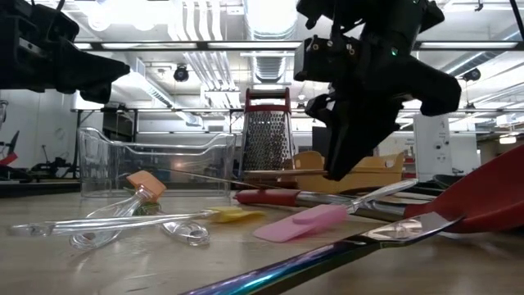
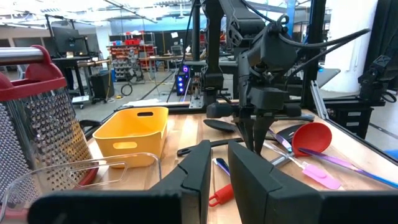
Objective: Pick & Place Kitchen Items
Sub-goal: Put the yellow knife into the yellow bin
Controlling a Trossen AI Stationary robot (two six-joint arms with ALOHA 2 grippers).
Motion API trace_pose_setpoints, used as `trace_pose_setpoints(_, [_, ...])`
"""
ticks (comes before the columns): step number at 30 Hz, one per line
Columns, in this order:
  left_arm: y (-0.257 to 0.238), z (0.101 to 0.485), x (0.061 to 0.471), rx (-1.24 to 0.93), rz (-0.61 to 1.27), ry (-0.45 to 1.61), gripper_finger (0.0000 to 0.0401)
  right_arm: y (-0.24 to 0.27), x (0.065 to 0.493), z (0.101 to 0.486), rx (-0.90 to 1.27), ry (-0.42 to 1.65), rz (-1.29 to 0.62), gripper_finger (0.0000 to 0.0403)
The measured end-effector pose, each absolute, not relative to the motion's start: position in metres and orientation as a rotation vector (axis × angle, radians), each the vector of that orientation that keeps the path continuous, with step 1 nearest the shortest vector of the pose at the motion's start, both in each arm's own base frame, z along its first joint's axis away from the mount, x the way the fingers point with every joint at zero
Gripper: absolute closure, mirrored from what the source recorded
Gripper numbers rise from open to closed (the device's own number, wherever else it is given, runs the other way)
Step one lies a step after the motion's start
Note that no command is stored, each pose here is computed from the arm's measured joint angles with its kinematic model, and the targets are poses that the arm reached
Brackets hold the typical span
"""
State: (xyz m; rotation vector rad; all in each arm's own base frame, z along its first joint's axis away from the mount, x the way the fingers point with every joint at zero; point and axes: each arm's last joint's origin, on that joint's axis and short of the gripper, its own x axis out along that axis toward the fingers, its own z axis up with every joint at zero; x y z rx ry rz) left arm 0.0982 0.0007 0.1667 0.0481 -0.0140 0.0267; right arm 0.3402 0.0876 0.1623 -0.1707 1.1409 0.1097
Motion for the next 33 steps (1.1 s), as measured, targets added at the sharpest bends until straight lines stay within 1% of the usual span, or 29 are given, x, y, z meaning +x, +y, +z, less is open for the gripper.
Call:
trace_pose_setpoints(4, [0.001, 0.167, 0.098, 0.048, 0.027, -0.014, 0.0339, 0.087, 0.341, 0.171, -0.194, 1.177, 0.095, 0.0349])
trace_pose_setpoints(10, [0.001, 0.167, 0.098, 0.048, 0.027, -0.014, 0.0339, 0.083, 0.344, 0.186, -0.314, 1.2, 0.026, 0.0359])
trace_pose_setpoints(13, [0.001, 0.167, 0.098, 0.048, 0.027, -0.014, 0.0339, 0.077, 0.346, 0.192, -0.332, 1.215, -0.001, 0.0361])
trace_pose_setpoints(21, [0.001, 0.167, 0.098, 0.048, 0.027, -0.014, 0.0339, 0.055, 0.347, 0.203, -0.363, 1.25, -0.092, 0.0348])
trace_pose_setpoints(28, [0.001, 0.167, 0.098, 0.048, 0.027, -0.014, 0.0339, 0.03, 0.337, 0.215, -0.36, 1.231, -0.218, 0.0362])
trace_pose_setpoints(33, [0.001, 0.167, 0.098, 0.048, 0.027, -0.014, 0.0339, 0.011, 0.325, 0.229, -0.36, 1.176, -0.333, 0.0353])
